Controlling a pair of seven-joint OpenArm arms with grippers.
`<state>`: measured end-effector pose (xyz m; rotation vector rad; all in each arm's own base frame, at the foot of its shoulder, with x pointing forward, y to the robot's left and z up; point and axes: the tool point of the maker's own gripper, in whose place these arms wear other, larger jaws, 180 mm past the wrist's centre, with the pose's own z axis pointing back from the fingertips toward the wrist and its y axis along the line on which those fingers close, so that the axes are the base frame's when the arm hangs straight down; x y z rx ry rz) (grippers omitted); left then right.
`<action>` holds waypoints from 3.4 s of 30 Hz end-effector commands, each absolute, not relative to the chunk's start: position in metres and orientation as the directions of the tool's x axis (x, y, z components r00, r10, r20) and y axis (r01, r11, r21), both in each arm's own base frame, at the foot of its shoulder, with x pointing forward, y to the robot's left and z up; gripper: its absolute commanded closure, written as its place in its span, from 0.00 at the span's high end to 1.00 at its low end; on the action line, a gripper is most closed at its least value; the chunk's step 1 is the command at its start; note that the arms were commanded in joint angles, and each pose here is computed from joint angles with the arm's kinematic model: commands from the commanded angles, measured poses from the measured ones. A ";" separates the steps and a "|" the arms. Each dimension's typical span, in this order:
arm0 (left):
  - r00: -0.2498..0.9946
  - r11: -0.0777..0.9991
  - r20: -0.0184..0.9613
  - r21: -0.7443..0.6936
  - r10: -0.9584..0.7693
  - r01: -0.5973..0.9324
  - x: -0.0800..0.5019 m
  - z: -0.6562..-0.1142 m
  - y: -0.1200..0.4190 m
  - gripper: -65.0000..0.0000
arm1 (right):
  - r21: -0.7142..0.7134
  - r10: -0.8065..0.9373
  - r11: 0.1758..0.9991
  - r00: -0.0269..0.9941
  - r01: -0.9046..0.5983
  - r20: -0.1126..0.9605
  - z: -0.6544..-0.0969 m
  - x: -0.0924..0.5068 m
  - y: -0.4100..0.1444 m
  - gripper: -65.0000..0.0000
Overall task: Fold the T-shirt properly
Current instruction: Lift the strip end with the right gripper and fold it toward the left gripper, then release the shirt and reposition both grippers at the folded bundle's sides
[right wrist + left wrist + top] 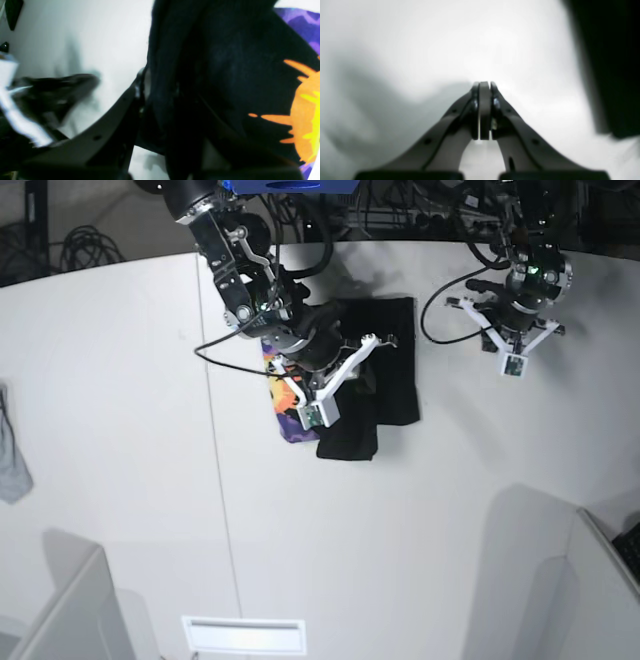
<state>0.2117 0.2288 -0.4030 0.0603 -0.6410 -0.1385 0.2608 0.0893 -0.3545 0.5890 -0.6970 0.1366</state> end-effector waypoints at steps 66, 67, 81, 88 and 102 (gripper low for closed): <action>0.612 0.944 0.774 -0.303 0.164 0.130 0.221 -0.338 0.225 0.19 | 0.328 -0.108 0.927 0.710 -0.181 0.696 -0.353 0.256 -0.029 0.00; 0.614 0.938 0.770 -0.319 0.173 0.136 0.224 -0.341 0.220 0.33 | 0.328 -0.111 0.929 0.714 -0.172 0.692 -0.355 0.254 -0.032 0.00; 0.723 0.797 0.635 -0.570 0.272 0.200 0.258 -0.400 0.126 0.95 | 0.234 -0.034 0.955 0.716 -0.182 0.698 -0.371 0.238 -0.066 0.00; 0.771 0.761 0.523 -0.644 0.364 0.078 0.263 -0.428 0.114 0.91 | 0.215 -0.084 0.972 0.702 -0.100 0.707 -0.373 0.237 -0.095 0.00; 0.865 0.825 0.459 -0.556 0.204 0.101 0.258 -0.449 0.090 0.00 | 0.170 -0.145 0.985 0.678 0.029 0.721 -0.370 0.243 -0.145 0.00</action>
